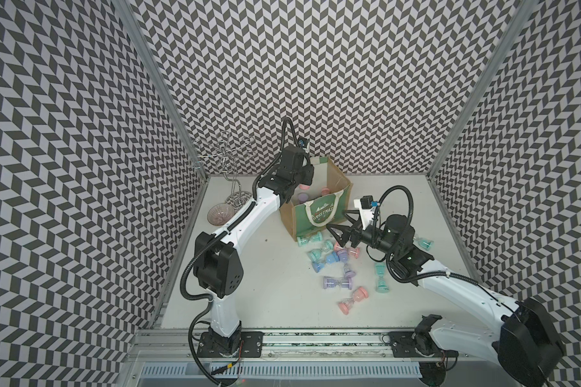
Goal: Put the hourglass into the canvas bag
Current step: Place the hourglass in the canvas bag, then pick up the hourglass from the center of the board.
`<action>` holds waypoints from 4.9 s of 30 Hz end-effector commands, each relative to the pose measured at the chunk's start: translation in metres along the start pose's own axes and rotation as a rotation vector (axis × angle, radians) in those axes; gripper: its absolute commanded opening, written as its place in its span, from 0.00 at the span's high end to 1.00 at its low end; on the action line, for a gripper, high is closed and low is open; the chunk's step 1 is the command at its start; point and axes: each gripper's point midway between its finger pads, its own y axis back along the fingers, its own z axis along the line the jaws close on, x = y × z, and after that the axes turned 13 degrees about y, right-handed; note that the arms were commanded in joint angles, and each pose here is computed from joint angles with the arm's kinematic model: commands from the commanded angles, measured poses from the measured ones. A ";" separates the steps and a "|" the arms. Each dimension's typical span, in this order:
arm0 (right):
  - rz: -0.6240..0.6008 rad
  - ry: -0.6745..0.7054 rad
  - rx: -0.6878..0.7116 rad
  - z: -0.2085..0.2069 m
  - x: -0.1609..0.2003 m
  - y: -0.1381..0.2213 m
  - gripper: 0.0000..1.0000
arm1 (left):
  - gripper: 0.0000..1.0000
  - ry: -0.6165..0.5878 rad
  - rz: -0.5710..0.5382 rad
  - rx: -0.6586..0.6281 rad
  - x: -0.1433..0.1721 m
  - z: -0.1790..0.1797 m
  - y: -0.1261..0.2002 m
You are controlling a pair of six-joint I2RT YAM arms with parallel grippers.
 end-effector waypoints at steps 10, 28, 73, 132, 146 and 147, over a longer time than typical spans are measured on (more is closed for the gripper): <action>-0.032 0.022 0.046 -0.008 -0.008 -0.004 0.01 | 0.74 -0.037 0.164 -0.054 0.053 0.010 -0.059; -0.047 0.002 0.107 -0.019 -0.009 0.000 0.01 | 0.69 -0.049 0.119 0.064 0.067 -0.025 -0.086; -0.023 -0.143 0.233 -0.029 -0.002 0.032 0.01 | 0.35 0.036 -0.150 0.209 -0.024 -0.059 0.054; 0.270 -0.334 0.162 0.004 0.125 0.086 0.01 | 0.29 -0.016 0.464 0.234 0.315 -0.074 0.119; 0.269 -0.332 0.182 0.000 0.126 0.085 0.01 | 0.29 -0.039 0.458 0.141 0.325 -0.068 0.092; 0.269 -0.333 0.182 0.000 0.126 0.085 0.01 | 0.29 -0.041 0.458 0.138 0.324 -0.068 0.090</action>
